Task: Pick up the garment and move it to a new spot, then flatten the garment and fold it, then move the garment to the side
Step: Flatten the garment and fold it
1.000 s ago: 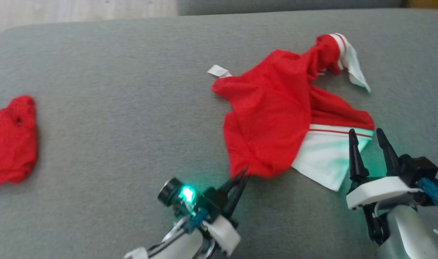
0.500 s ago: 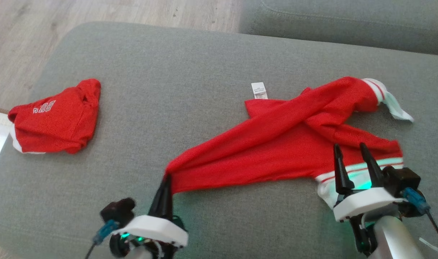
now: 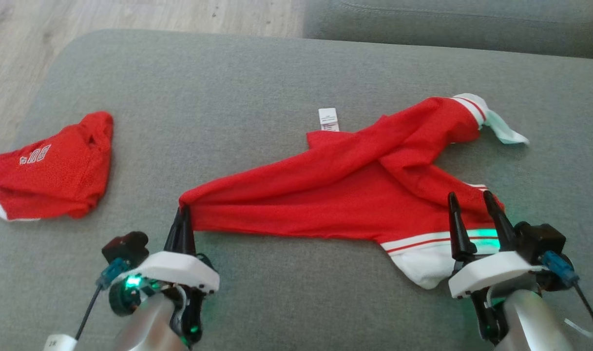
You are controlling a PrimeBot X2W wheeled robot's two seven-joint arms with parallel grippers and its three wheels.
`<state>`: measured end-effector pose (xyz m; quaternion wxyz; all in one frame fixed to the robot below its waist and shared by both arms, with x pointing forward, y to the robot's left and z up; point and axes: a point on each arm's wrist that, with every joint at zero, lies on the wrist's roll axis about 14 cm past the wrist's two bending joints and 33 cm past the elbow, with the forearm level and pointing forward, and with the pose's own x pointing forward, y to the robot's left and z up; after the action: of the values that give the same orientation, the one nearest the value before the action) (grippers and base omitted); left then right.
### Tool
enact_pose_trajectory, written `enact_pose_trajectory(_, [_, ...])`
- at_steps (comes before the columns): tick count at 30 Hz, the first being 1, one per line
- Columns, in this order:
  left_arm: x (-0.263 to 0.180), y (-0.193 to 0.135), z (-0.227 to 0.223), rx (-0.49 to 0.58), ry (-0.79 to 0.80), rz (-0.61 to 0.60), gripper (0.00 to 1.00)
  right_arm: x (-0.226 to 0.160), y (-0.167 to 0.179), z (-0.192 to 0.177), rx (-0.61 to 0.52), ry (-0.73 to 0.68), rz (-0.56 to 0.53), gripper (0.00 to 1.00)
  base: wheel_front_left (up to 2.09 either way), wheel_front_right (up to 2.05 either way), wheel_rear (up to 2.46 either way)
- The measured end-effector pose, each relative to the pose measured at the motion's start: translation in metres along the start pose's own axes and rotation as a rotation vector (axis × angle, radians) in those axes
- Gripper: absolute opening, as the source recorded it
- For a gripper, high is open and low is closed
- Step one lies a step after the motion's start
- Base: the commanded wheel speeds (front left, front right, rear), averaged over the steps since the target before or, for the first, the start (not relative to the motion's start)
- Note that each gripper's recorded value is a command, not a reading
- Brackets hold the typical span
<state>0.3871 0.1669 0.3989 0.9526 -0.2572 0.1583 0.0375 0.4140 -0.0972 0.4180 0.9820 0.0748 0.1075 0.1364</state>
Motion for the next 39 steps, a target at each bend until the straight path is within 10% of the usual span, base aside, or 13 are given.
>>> enact_pose_trajectory(1, [0.000,0.002,-0.002,0.029,0.011,0.000,0.00,-0.001,-0.001,0.001,0.000,-0.003,-0.004,1.00,0.00,0.00,0.00])
enact_pose_trajectory(2, [0.000,0.004,-0.004,0.067,0.021,0.001,0.26,-0.002,-0.002,0.002,0.000,-0.006,-0.008,1.00,0.00,0.00,0.00])
enact_pose_trajectory(3, [0.000,0.006,-0.006,0.099,0.029,0.005,0.84,-0.003,-0.004,0.003,-0.001,-0.010,-0.012,1.00,0.00,0.00,0.00])
enact_pose_trajectory(4, [-0.001,0.009,-0.006,0.123,0.033,0.015,1.00,-0.004,-0.004,0.006,0.000,-0.017,-0.014,1.00,0.00,0.00,0.00])
enact_pose_trajectory(14, [-0.035,0.014,0.007,0.426,-0.067,0.019,1.00,-0.023,-0.005,0.044,-0.030,-0.140,-0.028,1.00,0.00,0.00,0.00])
enact_pose_trajectory(39, [-0.074,0.009,-0.011,0.440,-0.085,-0.023,1.00,-0.066,-0.009,-0.024,-0.011,0.047,-0.064,1.00,0.00,0.00,0.00])
